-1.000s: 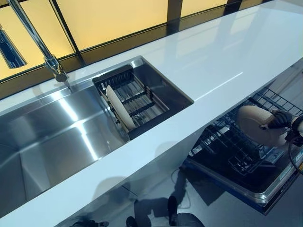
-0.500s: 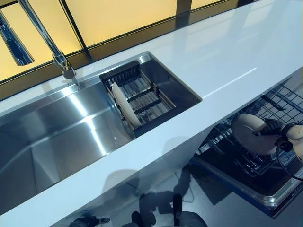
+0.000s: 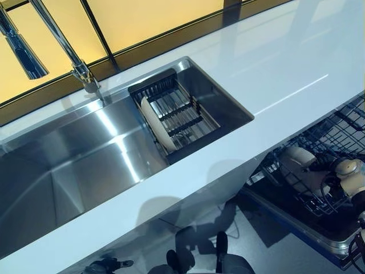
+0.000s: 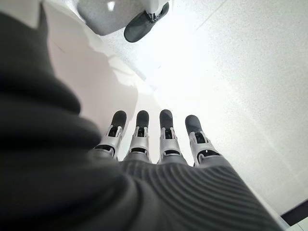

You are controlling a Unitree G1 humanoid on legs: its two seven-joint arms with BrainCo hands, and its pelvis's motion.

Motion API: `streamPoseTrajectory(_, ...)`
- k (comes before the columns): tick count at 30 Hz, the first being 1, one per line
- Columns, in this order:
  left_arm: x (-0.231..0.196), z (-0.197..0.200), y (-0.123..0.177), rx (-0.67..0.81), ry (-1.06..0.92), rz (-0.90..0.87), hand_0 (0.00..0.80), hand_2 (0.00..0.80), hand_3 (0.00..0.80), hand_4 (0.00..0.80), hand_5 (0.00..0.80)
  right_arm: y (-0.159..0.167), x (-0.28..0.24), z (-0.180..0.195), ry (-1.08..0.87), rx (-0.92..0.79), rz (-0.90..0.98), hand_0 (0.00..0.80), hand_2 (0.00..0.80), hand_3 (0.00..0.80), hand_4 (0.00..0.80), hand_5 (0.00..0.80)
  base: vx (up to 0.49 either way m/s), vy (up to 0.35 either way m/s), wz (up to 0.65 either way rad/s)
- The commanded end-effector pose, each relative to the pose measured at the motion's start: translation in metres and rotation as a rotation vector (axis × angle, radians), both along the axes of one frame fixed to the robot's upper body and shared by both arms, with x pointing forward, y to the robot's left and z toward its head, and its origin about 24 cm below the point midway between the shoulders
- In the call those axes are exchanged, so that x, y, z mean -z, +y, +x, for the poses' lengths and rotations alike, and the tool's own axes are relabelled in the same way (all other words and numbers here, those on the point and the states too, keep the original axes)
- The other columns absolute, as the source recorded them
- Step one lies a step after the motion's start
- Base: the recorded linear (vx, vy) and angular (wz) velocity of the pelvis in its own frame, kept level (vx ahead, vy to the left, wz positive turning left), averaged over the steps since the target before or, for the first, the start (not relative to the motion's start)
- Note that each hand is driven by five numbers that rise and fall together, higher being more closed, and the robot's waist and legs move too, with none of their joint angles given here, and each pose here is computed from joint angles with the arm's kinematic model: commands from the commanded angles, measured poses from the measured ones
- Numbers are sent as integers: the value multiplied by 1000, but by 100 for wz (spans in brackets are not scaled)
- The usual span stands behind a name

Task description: Take plates into dishwasher

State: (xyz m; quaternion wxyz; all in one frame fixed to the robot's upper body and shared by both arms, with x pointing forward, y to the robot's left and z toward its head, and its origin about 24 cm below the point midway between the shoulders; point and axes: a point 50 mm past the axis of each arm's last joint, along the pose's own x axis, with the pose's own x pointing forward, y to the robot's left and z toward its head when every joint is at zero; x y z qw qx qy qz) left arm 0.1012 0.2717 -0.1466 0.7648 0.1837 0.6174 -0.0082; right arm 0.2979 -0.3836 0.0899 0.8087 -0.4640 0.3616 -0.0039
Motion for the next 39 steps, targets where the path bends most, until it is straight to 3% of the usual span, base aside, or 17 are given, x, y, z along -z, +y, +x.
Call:
streamPoseTrajectory(1, -10, 21, 14, 41, -36, 54, 0, 0, 0, 0, 0, 11, -5, 17, -16, -10, -6, 800, 800, 800, 800, 800, -3, -3, 5)
streamPoseTrajectory(12, -8, 22, 9, 45, -37, 47, 0, 0, 0, 0, 0, 9, 9, 10, 10, 27, 28, 800, 800, 800, 800, 800, 3, 2, 4)
streamPoseTrajectory(13, -9, 23, 9, 45, -37, 47, 0, 0, 0, 0, 0, 8, 9, 10, 8, 33, 32, 703, 703, 703, 703, 703, 0, 0, 0)
streamPoseTrajectory(14, -9, 23, 10, 44, -36, 49, 0, 0, 0, 0, 0, 7, 10, 8, 5, 41, 38, 461, 461, 461, 461, 461, 0, 0, 0)
streamPoseTrajectory(15, -9, 22, 10, 44, -35, 50, 0, 0, 0, 0, 0, 6, 10, 8, 6, 43, 43, 97, 97, 97, 97, 97, 0, 0, 0)
streamPoseTrajectory(16, -9, 22, 11, 42, -31, 53, 0, 0, 0, 0, 0, 6, 10, 7, -2, 44, 43, 0, 0, 0, 0, 0, 0, 0, 0)
streamPoseTrajectory(28, -10, 21, 13, 30, -21, 60, 0, 0, 0, 0, 0, -5, 5, -2, -16, 75, 41, 0, 0, 0, 0, 0, 9, 3, 0)
streamPoseTrajectory(39, -14, 9, 32, -3, 13, 93, 0, 0, 0, 0, 0, -53, -69, -26, -94, 203, -25, 0, 0, 0, 0, 0, 32, 13, -2)
